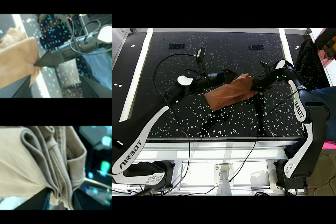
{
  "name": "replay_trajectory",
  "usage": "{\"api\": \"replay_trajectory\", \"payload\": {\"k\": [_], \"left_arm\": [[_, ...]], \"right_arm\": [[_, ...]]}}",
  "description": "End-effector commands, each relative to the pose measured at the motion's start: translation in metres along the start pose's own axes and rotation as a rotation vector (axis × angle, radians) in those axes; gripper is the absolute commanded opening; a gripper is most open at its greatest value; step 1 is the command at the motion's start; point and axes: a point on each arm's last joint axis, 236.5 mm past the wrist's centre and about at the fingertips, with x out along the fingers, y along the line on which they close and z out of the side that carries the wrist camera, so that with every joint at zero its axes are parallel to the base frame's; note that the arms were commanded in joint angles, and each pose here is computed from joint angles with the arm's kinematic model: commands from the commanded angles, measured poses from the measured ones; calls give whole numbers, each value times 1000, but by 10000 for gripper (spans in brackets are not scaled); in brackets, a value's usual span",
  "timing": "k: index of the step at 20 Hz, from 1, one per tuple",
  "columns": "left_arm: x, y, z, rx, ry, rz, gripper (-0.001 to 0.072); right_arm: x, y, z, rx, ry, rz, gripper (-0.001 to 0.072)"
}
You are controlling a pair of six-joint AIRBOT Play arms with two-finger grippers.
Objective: Fold the clothes and pants, and hang the long-sleeved shirts on hangers.
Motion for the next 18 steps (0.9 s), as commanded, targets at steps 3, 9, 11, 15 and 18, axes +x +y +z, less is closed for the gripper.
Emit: {"api": "replay_trajectory", "payload": {"k": [3, 9, 11, 15, 18], "left_arm": [[0, 0, 0, 0, -1, 1, 704], [-12, 14, 21, -10, -41, 22, 698], [-28, 25, 41, -19, -74, 30, 698], [-71, 39, 73, -29, -100, 9, 698], [-106, 39, 88, 46, -99, -26, 698]], "right_arm": [[-5, 19, 34, 24, -144, 82, 17], [-37, 43, 44, -46, -210, 117, 11], [-63, 47, 58, -60, -295, 98, 11], [-113, 35, 67, -43, -388, 48, 10], [-154, 5, 63, 6, -434, -52, 10]]}}
